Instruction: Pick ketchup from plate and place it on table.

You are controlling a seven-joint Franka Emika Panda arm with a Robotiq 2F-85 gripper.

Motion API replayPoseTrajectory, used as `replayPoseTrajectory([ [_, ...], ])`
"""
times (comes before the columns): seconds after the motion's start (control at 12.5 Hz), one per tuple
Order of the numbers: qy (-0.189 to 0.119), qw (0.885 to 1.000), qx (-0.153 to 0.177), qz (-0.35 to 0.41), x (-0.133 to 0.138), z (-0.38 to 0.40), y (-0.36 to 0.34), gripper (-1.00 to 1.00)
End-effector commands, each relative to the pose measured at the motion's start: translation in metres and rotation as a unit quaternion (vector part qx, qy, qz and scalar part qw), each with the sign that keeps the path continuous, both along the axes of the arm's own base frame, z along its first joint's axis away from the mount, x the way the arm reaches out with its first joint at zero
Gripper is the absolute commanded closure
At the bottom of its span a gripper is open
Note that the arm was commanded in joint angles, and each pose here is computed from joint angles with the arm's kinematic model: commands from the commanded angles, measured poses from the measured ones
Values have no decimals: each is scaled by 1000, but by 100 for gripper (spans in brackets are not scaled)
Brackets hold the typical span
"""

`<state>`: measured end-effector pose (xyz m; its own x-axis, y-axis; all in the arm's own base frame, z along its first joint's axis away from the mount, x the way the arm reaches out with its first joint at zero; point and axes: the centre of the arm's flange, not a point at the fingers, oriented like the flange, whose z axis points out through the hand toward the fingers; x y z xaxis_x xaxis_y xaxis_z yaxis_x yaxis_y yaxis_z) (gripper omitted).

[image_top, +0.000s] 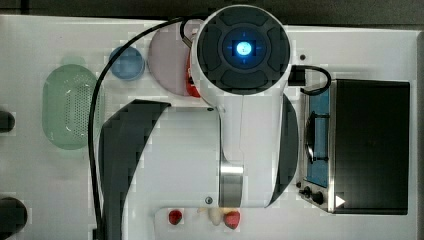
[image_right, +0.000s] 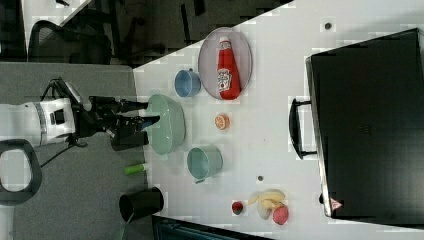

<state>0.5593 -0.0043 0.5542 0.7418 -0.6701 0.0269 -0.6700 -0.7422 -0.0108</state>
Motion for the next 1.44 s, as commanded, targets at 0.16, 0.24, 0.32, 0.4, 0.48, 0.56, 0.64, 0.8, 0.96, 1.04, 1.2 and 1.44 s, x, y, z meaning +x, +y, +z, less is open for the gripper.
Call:
replayPoseTrajectory([
  [0.16,49,998,6,-50,-73,24,-27,-80],
  [0.24,47,998,6,-48,-70,22,-26,-99],
  [0.32,42,998,6,-46,-65,18,-25,-100],
  [0.4,37,998,5,-41,-58,13,-22,-100],
  [0.48,34,999,5,-37,-51,5,-19,-100],
  [0.56,36,999,5,-30,-43,-5,-14,-100],
  [0.64,42,999,6,-23,-36,-18,-9,-100],
  [0.8,58,998,8,-10,-21,-46,4,-100],
  [0.96,72,997,10,4,-7,-76,16,-100],
  [1.04,76,997,13,18,0,-91,21,-100],
  [1.2,75,995,20,67,18,-116,29,-100],
  [1.44,69,985,31,155,45,-150,31,-100],
])
